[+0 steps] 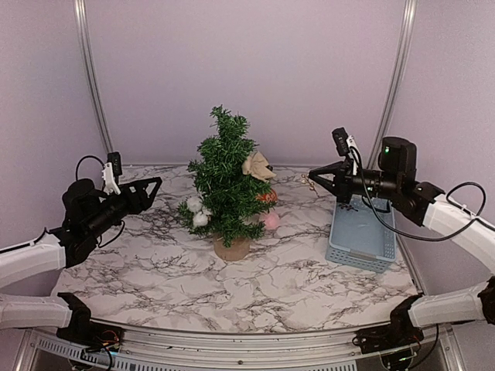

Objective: Decorate the small christmas tree

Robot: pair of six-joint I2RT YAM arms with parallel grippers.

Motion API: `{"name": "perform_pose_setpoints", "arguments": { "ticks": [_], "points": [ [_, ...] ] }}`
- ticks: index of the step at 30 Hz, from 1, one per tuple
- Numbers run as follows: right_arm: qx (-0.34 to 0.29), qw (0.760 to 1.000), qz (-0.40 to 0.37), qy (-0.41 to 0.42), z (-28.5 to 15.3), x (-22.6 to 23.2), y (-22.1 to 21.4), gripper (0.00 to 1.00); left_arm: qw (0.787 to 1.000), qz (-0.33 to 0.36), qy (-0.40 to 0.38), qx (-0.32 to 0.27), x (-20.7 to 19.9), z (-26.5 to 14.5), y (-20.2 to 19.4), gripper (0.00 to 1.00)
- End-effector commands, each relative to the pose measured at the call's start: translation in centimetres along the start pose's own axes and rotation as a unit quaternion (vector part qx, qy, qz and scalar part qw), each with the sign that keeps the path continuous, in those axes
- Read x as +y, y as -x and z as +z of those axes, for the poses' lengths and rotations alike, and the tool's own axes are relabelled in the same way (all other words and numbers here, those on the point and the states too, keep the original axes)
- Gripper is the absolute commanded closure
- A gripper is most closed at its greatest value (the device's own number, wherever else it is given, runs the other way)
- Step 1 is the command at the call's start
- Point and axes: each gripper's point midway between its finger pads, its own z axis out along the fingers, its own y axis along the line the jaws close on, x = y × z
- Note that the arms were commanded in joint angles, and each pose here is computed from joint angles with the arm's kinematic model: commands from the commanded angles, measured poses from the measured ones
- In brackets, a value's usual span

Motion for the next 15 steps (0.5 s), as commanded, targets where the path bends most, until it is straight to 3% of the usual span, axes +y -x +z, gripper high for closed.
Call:
{"name": "perform_pose_setpoints", "arguments": {
  "ticks": [1, 5, 11, 15],
  "points": [
    [-0.055, 0.995, -0.034, 0.076, 0.0, 4.4, 4.5, 1.00, 0.996, 0.058, -0.061, 0.000, -3.5, -2.3, 1.8, 0.29],
    [-0.064, 0.990, -0.048, 0.116, 1.1, 7.2, 5.7, 1.00, 0.977, 0.120, -0.174, 0.014, -10.0, -4.1, 2.8, 0.32],
    [-0.065, 0.983, -0.058, 0.162, 3.2, 11.3, 6.4, 1.00, 0.939, 0.228, -0.245, 0.074, -18.0, -4.3, 0.1, 0.37],
    [-0.063, 0.980, -0.065, 0.177, 4.3, 13.6, 6.6, 1.00, 0.920, 0.256, -0.290, 0.063, -22.1, -5.0, -0.2, 0.38]
  ]
}}
